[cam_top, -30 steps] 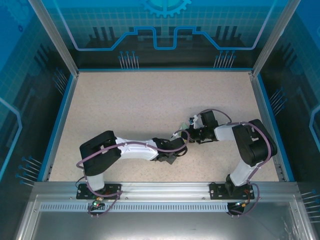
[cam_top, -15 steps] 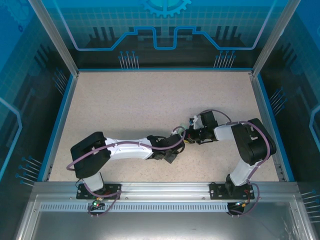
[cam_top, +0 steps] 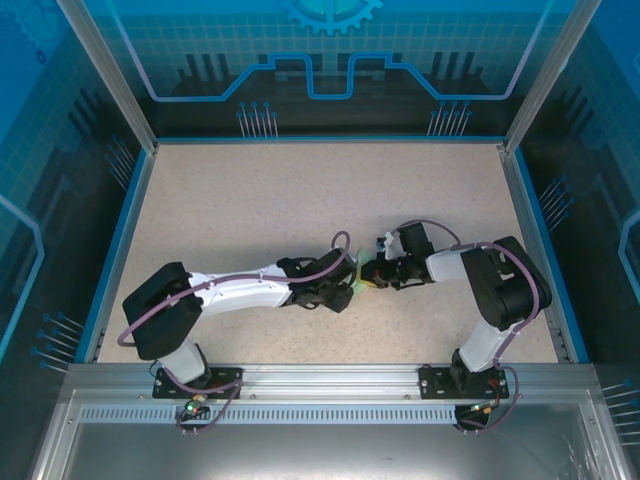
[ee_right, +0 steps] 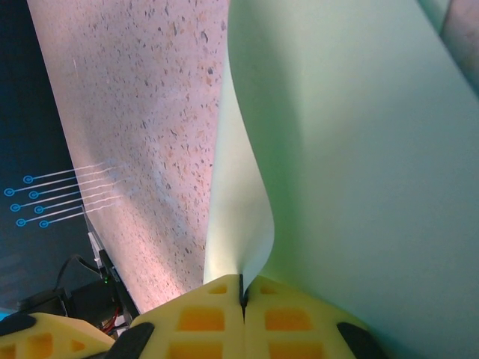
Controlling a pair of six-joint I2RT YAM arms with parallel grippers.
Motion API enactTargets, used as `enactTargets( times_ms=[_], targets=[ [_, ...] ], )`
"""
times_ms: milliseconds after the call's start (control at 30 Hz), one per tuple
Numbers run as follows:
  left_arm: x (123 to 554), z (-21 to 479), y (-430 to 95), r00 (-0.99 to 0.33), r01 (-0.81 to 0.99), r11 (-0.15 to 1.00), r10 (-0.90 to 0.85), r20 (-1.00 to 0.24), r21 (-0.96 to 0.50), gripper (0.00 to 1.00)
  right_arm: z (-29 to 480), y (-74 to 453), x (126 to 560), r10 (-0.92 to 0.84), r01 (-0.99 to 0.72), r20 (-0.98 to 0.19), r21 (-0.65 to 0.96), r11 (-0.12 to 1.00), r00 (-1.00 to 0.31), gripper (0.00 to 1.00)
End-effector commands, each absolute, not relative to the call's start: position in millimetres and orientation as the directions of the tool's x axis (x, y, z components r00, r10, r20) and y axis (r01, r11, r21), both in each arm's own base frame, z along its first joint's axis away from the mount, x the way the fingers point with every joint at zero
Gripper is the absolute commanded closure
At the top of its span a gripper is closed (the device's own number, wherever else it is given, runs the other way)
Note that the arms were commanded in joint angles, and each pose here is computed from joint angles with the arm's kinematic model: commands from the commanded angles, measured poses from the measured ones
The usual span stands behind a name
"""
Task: Fold a paper plane with a square sheet of paper (pick it up from the middle)
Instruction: Fold the wing for the fifth time at the center of the table.
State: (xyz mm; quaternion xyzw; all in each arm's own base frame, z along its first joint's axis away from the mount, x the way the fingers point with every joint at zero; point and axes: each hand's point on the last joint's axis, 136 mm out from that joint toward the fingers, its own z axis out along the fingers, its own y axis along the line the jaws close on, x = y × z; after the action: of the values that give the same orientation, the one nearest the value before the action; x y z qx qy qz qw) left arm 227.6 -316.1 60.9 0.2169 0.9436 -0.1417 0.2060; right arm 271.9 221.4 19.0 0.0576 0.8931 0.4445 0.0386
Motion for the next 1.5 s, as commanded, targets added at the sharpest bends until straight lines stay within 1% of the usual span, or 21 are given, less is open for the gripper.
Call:
enactTargets(
  times_ms=[0,100,333,567,800,967,1233,1367,1467],
  targets=[
    [219,43,-315,-0.846,0.462,0.863,0.36,-0.394,-0.203,0.69,18,228,272,0.116,0.046,-0.031,0.795,0.605,-0.993,0.97],
    [219,36,-311,-0.849,0.457,0.87,0.365,-0.382,-0.185,0.72,19,229,272,0.116,0.046,-0.031,0.795,0.605,-0.993,0.96],
    [217,35,-303,-0.846,0.456,0.875,0.37,-0.384,-0.16,0.7,23,231,272,0.114,0.048,-0.031,0.776,0.629,-0.993,0.91],
    [214,29,-302,-0.843,0.466,0.872,0.389,-0.371,-0.147,0.7,28,236,272,0.114,0.055,-0.026,0.757,0.651,-0.993,0.87],
    [216,25,-299,-0.838,0.469,0.876,0.4,-0.371,-0.115,0.76,32,241,273,0.11,0.049,-0.032,0.748,0.662,-0.993,0.79],
    [216,21,-297,-0.837,0.472,0.876,0.411,-0.361,-0.098,0.77,36,244,274,0.106,0.04,-0.042,0.745,0.665,-0.993,0.78],
    [218,13,-290,-0.832,0.475,0.879,0.435,-0.344,-0.04,0.87,34,246,273,0.099,0.038,-0.04,0.74,0.671,-0.994,0.78],
    [218,13,-286,-0.829,0.475,0.88,0.443,-0.342,-0.011,0.89,33,246,273,0.096,0.035,-0.041,0.734,0.678,-0.995,0.78],
    [217,12,-285,-0.829,0.474,0.881,0.442,-0.342,-0.011,0.9,34,248,274,0.093,0.031,-0.044,0.736,0.677,-0.995,0.74]
  ],
)
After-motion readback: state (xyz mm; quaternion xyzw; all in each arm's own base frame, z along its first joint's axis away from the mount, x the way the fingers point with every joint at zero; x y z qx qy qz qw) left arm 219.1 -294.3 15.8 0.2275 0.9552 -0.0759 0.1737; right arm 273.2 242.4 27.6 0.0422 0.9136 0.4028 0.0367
